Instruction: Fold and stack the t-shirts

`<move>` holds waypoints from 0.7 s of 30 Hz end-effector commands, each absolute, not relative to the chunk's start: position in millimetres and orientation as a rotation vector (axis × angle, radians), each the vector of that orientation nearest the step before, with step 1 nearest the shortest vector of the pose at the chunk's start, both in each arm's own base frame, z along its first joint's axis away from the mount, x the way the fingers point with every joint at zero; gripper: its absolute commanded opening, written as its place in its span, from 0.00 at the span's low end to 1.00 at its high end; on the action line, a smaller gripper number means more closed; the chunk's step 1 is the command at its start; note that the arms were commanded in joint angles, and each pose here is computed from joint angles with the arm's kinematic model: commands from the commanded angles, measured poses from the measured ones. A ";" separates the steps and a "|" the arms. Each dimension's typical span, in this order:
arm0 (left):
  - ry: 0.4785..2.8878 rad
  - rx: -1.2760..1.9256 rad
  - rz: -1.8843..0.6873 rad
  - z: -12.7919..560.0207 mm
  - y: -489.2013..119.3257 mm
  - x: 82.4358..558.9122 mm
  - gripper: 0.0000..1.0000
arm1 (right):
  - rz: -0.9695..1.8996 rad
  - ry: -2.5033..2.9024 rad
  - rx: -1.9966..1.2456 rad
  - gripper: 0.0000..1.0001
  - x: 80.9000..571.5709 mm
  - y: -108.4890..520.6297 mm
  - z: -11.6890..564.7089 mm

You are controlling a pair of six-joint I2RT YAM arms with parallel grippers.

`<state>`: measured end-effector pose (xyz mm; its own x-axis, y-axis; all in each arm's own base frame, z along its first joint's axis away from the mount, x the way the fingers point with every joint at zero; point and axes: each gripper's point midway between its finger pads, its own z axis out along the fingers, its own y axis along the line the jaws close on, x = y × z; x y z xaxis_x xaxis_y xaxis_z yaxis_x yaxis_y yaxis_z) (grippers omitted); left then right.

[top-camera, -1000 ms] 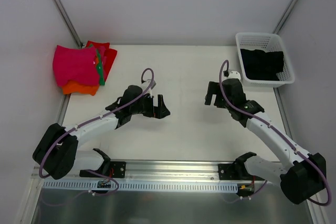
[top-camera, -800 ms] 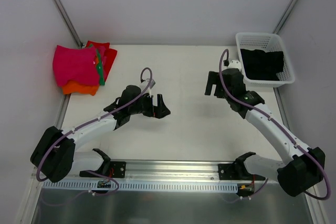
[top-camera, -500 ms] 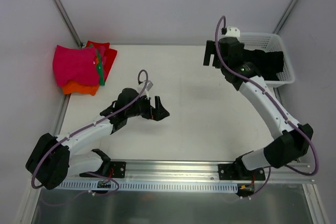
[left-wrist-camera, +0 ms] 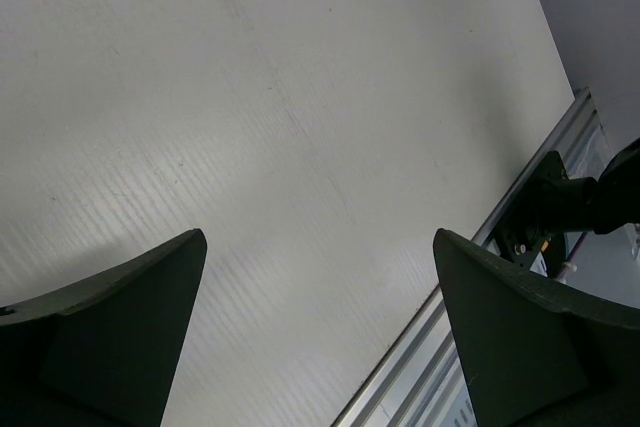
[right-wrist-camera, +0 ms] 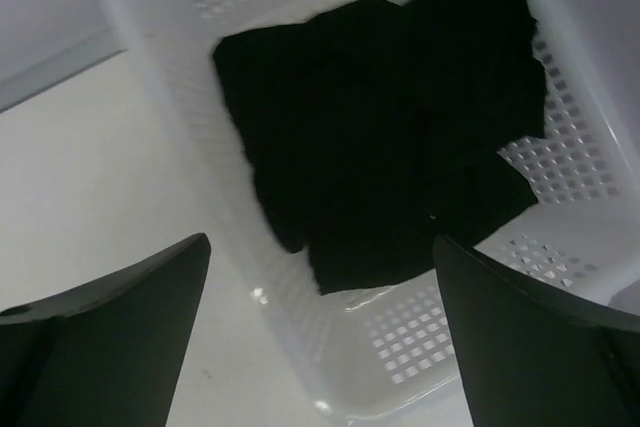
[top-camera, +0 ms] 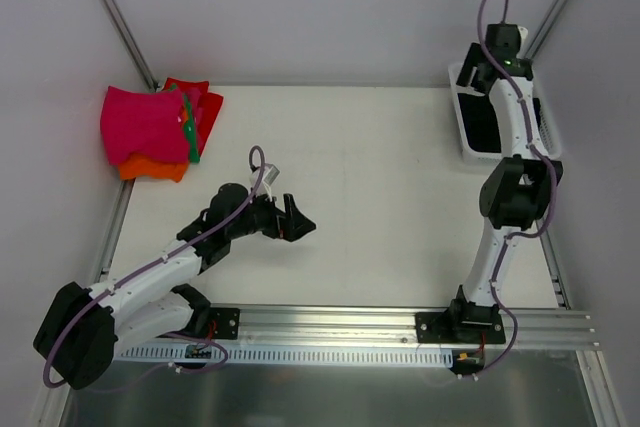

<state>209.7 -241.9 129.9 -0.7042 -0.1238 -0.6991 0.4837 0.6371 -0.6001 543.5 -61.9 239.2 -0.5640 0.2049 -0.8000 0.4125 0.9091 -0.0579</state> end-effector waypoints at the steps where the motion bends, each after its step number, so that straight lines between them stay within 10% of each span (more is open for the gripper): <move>1: 2.067 0.278 -1.083 139.5 -243.7 208.4 0.99 | -0.242 2.222 0.616 1.00 534.6 -114.5 227.6; 12: 2.063 0.223 -1.097 135.6 -235.7 199.7 0.99 | 0.162 2.422 0.992 0.99 535.8 -157.4 76.8; 21: 2.085 0.218 -1.074 132.1 -236.1 204.0 0.99 | 0.728 2.301 0.896 0.99 569.6 -110.0 86.7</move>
<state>198.1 -234.3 127.2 -0.7090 -0.1682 -0.6849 0.4606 0.6249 -0.6304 551.6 -151.4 56.9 -0.6043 0.7029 -0.3753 0.5546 0.7092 0.4354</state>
